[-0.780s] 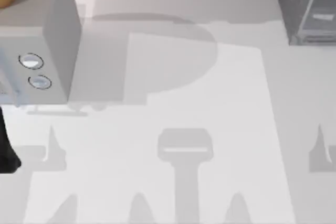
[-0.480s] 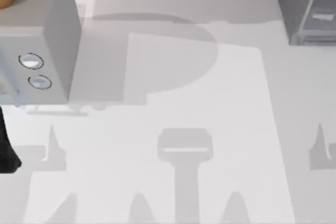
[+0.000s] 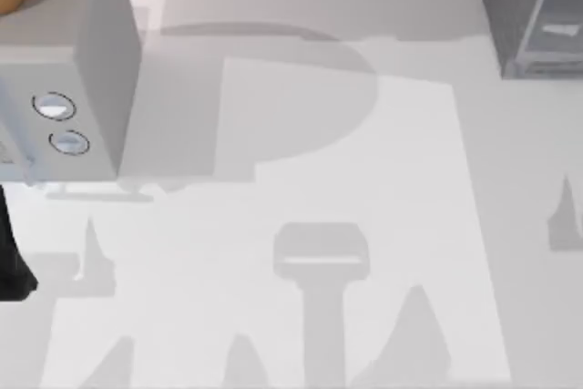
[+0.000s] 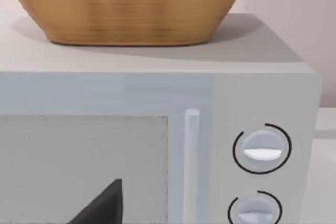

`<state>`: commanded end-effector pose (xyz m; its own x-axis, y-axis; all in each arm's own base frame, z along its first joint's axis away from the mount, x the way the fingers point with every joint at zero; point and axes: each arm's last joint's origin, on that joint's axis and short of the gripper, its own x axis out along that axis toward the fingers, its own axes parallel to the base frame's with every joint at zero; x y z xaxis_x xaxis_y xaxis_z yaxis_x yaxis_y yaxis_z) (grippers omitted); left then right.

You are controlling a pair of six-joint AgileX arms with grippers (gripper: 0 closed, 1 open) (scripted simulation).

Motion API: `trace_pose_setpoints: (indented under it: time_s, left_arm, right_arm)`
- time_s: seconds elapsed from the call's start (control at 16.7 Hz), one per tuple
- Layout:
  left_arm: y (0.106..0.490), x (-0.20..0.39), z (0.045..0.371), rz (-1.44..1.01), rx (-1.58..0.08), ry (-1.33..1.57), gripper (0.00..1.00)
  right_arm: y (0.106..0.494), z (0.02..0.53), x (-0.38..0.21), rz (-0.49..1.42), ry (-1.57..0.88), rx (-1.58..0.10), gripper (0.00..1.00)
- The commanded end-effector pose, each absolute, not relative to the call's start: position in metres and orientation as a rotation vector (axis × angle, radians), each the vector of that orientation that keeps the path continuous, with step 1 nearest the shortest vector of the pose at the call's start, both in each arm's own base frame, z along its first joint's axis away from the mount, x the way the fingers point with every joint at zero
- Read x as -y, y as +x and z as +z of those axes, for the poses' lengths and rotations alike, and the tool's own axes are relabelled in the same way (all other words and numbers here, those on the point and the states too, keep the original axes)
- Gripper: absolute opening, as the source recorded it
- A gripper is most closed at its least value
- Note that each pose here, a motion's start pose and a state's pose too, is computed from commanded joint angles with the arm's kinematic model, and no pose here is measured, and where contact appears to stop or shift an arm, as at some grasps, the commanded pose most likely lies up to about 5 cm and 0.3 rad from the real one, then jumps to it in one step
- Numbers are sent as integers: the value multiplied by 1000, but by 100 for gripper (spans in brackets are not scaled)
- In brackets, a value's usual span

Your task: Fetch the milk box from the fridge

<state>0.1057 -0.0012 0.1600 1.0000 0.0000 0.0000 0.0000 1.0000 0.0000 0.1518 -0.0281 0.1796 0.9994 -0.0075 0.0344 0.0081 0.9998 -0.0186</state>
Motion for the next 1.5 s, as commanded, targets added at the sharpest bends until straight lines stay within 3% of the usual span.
trace_pose_setpoints:
  time_s: [0.66,1.26,1.5]
  left_arm:
    - [106,1,160,0,0,0,100]
    - [106,1,160,0,0,0,100]
    - [106,1,160,0,0,0,100]
  right_arm:
    - [202,116,92,-2,17,-34,100]
    - [205,110,101,2,2,-4,100]
    - [234,104,106,-2,-4,-5,100]
